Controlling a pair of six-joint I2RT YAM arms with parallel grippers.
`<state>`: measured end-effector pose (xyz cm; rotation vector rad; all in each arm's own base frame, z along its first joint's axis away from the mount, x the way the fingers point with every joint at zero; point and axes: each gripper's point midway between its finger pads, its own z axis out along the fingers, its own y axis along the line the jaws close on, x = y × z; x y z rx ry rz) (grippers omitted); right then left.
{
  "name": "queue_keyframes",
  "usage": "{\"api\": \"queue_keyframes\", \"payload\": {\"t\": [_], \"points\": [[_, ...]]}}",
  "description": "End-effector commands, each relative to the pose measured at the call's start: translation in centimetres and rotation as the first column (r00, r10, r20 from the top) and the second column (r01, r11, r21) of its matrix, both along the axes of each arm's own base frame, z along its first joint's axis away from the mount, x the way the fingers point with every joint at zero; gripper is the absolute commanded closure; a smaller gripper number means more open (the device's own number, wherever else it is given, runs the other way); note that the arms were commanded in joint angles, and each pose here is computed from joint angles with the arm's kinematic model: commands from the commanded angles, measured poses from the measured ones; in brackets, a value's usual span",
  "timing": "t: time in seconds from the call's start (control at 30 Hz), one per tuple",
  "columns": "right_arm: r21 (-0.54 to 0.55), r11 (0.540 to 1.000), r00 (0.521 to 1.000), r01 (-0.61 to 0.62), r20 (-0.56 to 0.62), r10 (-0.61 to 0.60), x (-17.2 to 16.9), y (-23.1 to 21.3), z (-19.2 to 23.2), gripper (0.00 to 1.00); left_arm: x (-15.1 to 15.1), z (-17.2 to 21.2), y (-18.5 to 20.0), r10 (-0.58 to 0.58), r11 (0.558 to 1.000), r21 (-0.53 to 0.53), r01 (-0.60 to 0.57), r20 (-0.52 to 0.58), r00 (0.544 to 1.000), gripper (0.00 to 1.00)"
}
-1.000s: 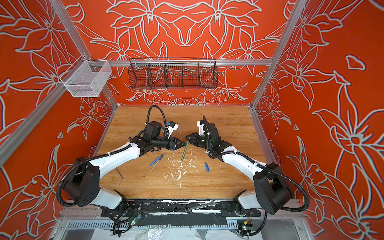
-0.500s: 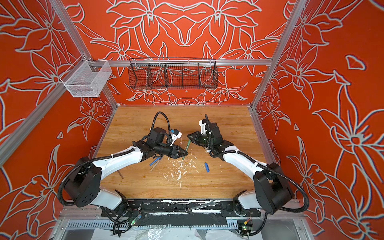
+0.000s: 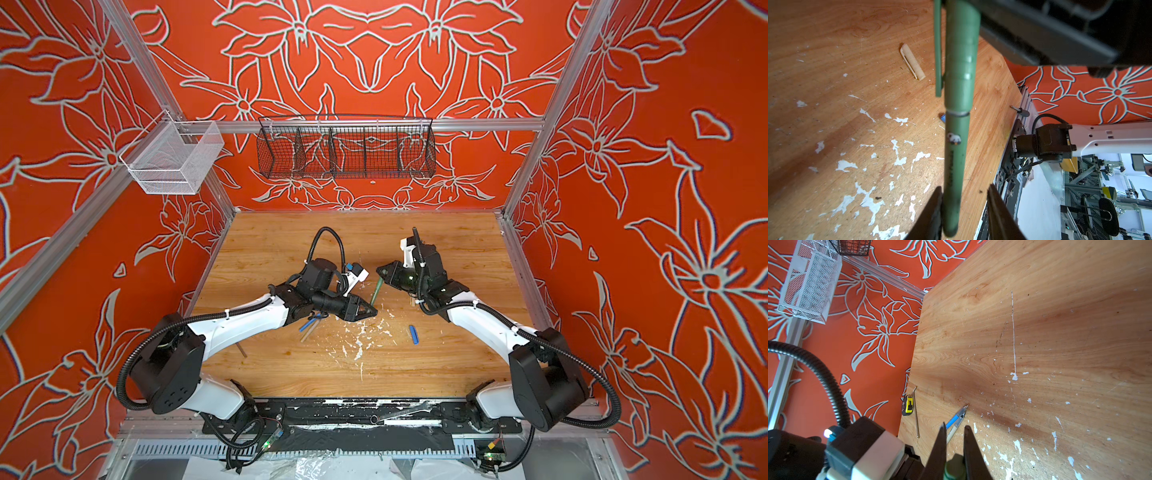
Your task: Insert the pens into the pen caps
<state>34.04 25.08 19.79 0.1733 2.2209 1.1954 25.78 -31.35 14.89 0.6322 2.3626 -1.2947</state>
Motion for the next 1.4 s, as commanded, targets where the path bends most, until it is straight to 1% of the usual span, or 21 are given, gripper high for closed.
{"api": "queue_keyframes", "payload": {"t": [0.0, 0.07, 0.33, 0.43, 0.6, 0.7, 0.77, 0.9, 0.97, 1.1, 1.23, 1.37], "points": [[0.014, 0.999, 0.998, 0.032, 0.048, -0.032, 0.6, -0.5, 2.0, 1.0, -0.7, -1.3, 0.0, -0.021, 1.0, 0.02, 0.021, -0.033, 0.999, 0.71], [0.008, 0.999, 0.998, 0.032, 0.054, -0.032, 0.6, -0.6, 2.3, 1.0, -0.7, -1.2, 0.0, -0.016, 1.0, 0.02, 0.016, -0.03, 0.999, 0.75], [0.008, 1.0, 0.999, 0.018, 0.05, -0.018, 0.2, -0.6, 2.3, 1.0, 0.1, -0.8, 0.0, 0.016, 1.0, 0.021, -0.016, -0.013, 1.0, 0.99], [0.008, 1.0, 0.998, 0.017, 0.053, -0.017, 0.0, -0.7, 2.4, 1.0, 0.7, -0.9, 0.1, 0.051, 0.998, 0.041, -0.05, -0.02, 0.998, 1.0], [-0.002, 1.0, 0.999, 0.003, 0.047, -0.002, -0.8, -0.9, 2.1, 1.0, 2.9, -1.0, 0.9, 0.176, 0.98, 0.097, -0.174, -0.008, 0.984, 1.0], [-0.003, 1.0, 1.0, 0.001, 0.026, -0.001, -1.2, -1.0, 1.3, 1.0, 4.6, -0.5, 1.4, 0.226, 0.969, 0.09, -0.231, 0.065, 0.972, 1.0], [0.005, 1.0, 1.0, 0.004, 0.007, -0.004, -1.4, -1.0, 0.6, 1.0, 6.3, 0.4, 1.4, 0.252, 0.964, 0.054, -0.26, 0.129, 0.959, 1.0], [0.031, 0.999, 1.0, -0.009, -0.025, 0.01, -1.8, -0.4, -0.3, 1.0, 9.8, 1.7, 1.4, 0.271, 0.961, 0.021, -0.276, 0.139, 0.953, 1.0], [0.026, 1.0, 0.999, -0.014, -0.029, 0.015, -2.2, -0.2, -0.6, 1.0, 11.3, 2.5, 1.2, 0.278, 0.96, -0.013, -0.279, 0.142, 0.95, 1.0], [0.002, 1.0, 0.999, -0.021, -0.048, 0.021, -3.3, 0.5, -1.6, 1.0, 13.0, 4.4, 1.1, 0.281, 0.959, -0.069, -0.273, 0.17, 0.944, 1.0], [0.002, 0.999, 0.994, -0.038, -0.098, 0.038, -4.3, 1.4, -3.7, 1.0, 14.3, 6.7, 1.4, 0.285, 0.958, -0.092, -0.271, 0.233, 0.93, 1.0], [-0.009, 0.997, 0.988, -0.082, -0.135, 0.08, -5.3, 3.2, -5.0, 1.0, 15.7, 8.8, 1.6, 0.295, 0.955, -0.109, -0.275, 0.276, 0.915, 1.0]]}}
